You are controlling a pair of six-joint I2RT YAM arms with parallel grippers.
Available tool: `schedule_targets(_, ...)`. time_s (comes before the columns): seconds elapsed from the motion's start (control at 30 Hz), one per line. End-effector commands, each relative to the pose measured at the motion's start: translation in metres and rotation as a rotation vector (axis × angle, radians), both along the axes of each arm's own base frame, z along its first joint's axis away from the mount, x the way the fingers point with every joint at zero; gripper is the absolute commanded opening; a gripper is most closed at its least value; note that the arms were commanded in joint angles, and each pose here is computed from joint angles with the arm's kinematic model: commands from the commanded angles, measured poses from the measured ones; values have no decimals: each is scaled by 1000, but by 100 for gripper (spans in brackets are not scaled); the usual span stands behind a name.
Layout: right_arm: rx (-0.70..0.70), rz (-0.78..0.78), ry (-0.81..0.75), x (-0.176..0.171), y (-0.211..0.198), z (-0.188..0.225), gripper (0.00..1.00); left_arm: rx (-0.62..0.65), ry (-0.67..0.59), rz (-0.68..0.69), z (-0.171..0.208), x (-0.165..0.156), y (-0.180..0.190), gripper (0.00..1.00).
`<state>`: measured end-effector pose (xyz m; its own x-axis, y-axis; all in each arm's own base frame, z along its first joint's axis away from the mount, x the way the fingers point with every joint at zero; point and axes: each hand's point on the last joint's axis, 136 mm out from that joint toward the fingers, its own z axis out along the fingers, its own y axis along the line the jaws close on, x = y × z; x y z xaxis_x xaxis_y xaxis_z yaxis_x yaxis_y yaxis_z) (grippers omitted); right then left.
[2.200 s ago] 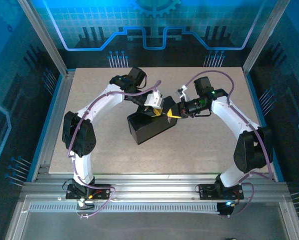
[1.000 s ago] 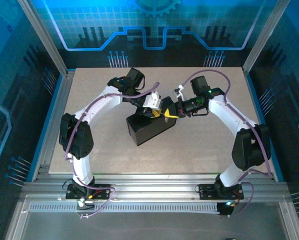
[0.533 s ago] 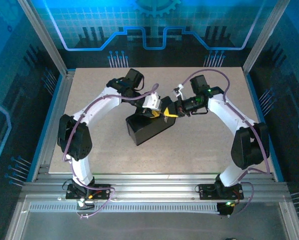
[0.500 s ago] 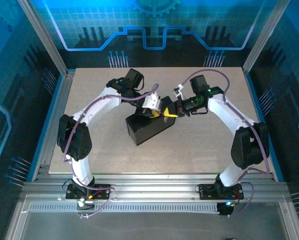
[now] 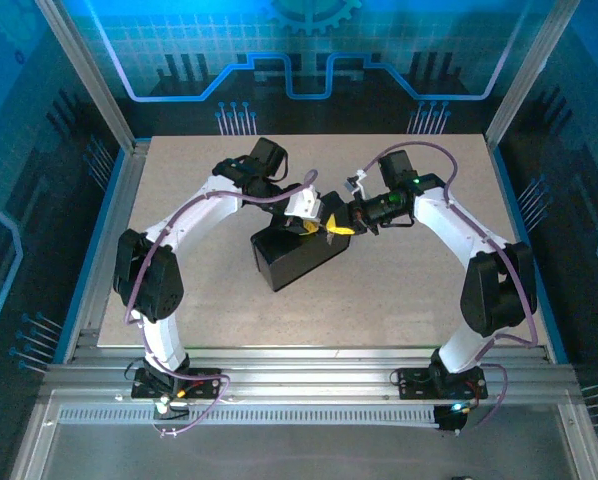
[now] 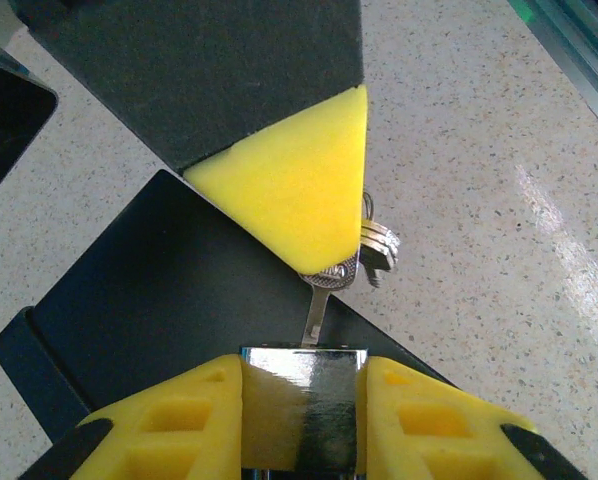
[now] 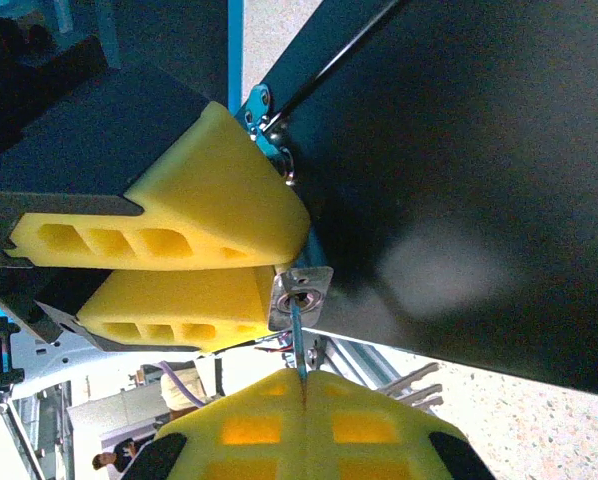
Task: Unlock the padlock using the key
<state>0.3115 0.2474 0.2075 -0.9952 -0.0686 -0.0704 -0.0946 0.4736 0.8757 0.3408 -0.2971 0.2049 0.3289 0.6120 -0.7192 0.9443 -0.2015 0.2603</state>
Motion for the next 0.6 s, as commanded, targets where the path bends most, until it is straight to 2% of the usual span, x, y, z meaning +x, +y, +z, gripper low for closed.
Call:
schedule_targets(0.0,58,52,-31,0,19,11,0,-123,-37,-104,34,-21,-20,17)
schedule_targets(0.27,30,22,-51,10,9,9,0,-118,-17,-128,35,-28,-20,17)
schedule_targets(0.57,69,60,-88,9,-4,7,0,-150,-9,-118,46,-24,-15,16)
